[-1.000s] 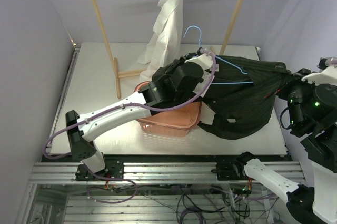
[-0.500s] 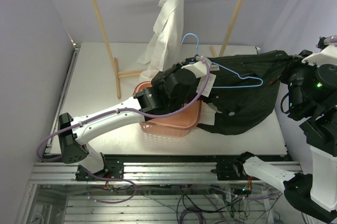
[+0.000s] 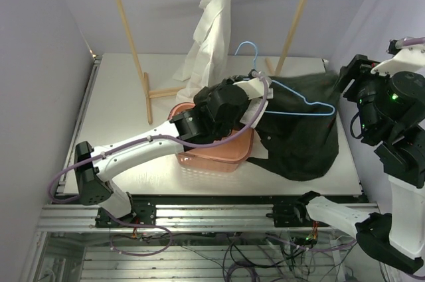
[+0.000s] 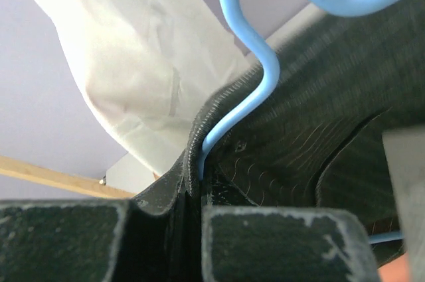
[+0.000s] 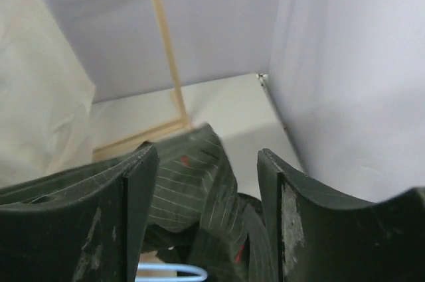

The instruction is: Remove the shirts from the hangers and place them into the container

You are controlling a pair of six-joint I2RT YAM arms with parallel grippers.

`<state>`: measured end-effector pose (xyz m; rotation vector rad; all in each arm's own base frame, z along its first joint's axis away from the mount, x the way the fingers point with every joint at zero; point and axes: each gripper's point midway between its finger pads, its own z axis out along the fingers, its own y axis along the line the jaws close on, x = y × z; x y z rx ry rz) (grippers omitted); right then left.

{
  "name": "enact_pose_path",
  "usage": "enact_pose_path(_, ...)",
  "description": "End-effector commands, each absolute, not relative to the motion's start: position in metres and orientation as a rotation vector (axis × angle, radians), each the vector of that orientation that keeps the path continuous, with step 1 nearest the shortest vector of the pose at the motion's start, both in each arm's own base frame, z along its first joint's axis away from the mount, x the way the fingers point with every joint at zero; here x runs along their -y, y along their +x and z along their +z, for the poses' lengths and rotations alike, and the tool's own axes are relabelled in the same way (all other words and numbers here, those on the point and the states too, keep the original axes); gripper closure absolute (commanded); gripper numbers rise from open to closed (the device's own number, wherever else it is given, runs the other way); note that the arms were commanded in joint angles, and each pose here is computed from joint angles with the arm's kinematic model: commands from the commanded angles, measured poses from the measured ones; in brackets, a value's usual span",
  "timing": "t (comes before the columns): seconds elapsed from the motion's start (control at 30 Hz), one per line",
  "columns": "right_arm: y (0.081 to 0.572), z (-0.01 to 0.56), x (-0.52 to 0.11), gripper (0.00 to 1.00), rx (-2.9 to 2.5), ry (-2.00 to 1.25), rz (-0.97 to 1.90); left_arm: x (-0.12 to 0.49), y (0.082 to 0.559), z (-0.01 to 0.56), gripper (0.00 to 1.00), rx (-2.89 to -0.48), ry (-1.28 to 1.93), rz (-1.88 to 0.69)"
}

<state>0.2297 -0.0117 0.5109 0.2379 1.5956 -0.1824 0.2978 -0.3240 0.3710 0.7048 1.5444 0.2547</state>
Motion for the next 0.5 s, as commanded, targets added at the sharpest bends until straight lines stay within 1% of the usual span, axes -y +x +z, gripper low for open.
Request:
enact_pose_path(0.0,0.213,0.505,-0.008,0.36,-1.654,0.163,-0.015,0.353,0.300,0.409,0.93,-1.469,0.699,0.158)
enact_pose_path(0.1,0.194,0.511,-0.017,0.37,-1.644,0.096,0.095,0.377,0.303,0.420,0.93,-1.447,0.735,0.110)
enact_pose_path(0.2,0.176,0.518,-0.031,0.44,-1.628,-0.007,0.201,0.401,0.304,0.429,0.93,-1.415,0.774,0.058)
enact_pose_path(0.27,0.169,0.516,-0.038,0.50,-1.645,-0.060,0.234,0.414,0.303,0.436,0.93,-1.387,0.791,0.028)
enact_pose_path(0.37,0.162,0.515,-0.040,0.54,-1.654,-0.097,0.253,0.430,0.304,0.434,0.93,-1.352,0.827,0.004)
enact_pose_path(0.47,0.156,0.512,-0.041,0.55,-1.665,-0.131,0.256,0.438,0.301,0.433,0.93,-1.316,0.858,-0.031)
